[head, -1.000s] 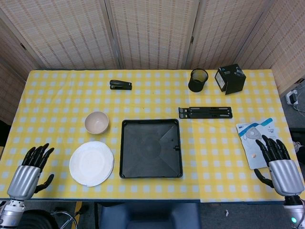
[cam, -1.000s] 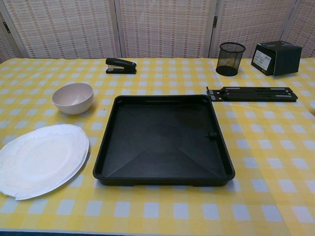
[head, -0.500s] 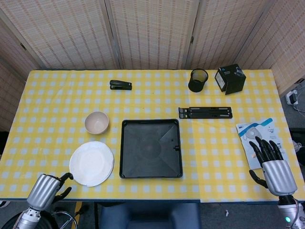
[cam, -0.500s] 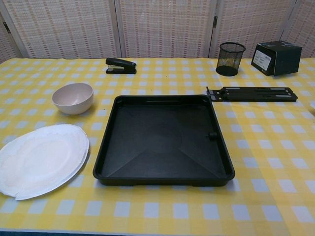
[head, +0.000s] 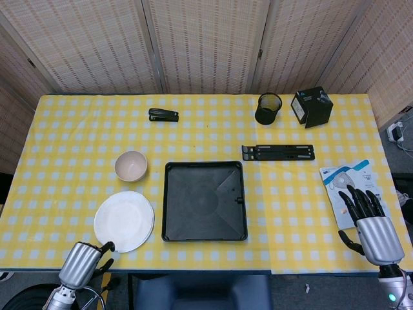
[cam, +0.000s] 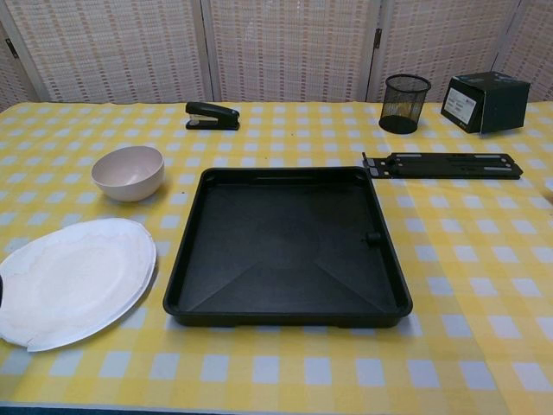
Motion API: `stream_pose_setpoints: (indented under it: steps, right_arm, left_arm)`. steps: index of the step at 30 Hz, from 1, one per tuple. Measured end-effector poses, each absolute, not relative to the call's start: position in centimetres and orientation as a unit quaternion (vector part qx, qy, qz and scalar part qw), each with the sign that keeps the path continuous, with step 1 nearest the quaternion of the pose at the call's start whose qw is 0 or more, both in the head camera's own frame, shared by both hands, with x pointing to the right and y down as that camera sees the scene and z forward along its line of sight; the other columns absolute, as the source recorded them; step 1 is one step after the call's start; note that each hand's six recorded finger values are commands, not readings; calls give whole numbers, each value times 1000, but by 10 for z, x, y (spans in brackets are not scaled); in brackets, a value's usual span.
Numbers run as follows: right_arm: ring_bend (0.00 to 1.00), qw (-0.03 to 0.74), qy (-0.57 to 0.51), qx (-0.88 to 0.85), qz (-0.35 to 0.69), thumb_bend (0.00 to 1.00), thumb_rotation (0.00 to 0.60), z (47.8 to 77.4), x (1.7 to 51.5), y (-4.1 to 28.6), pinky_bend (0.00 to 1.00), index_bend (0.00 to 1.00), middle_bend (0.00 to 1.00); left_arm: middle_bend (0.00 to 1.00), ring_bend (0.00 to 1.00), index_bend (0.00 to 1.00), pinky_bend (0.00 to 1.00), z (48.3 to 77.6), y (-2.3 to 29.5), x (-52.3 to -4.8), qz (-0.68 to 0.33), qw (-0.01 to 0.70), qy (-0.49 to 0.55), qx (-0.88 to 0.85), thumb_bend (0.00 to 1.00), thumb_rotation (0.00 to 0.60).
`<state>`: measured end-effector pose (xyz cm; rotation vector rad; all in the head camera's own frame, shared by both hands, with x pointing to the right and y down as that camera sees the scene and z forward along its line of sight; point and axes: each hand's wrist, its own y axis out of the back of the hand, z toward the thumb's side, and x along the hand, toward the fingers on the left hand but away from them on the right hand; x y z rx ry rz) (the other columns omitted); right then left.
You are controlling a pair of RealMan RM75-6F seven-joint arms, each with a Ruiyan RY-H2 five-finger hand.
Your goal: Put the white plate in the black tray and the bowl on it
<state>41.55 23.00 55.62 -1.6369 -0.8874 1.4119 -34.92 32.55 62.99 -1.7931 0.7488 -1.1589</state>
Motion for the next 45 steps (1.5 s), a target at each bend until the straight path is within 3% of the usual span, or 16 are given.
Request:
stream_pose_setpoints:
  steps: [15,45]
  right_arm:
    - [0,388,-345,-643,563,313,600,560,417,229,0,0,0]
    - [0,387,-345,-638,569,313,600,562,420,227,0,0,0]
  left_arm:
    - [1000,1000,519,1000,673,331,-341,-476,436,269,-715,246,600]
    - [1000,1000,522,1000,694,325,-332,-482,421,284,-714,254,600]
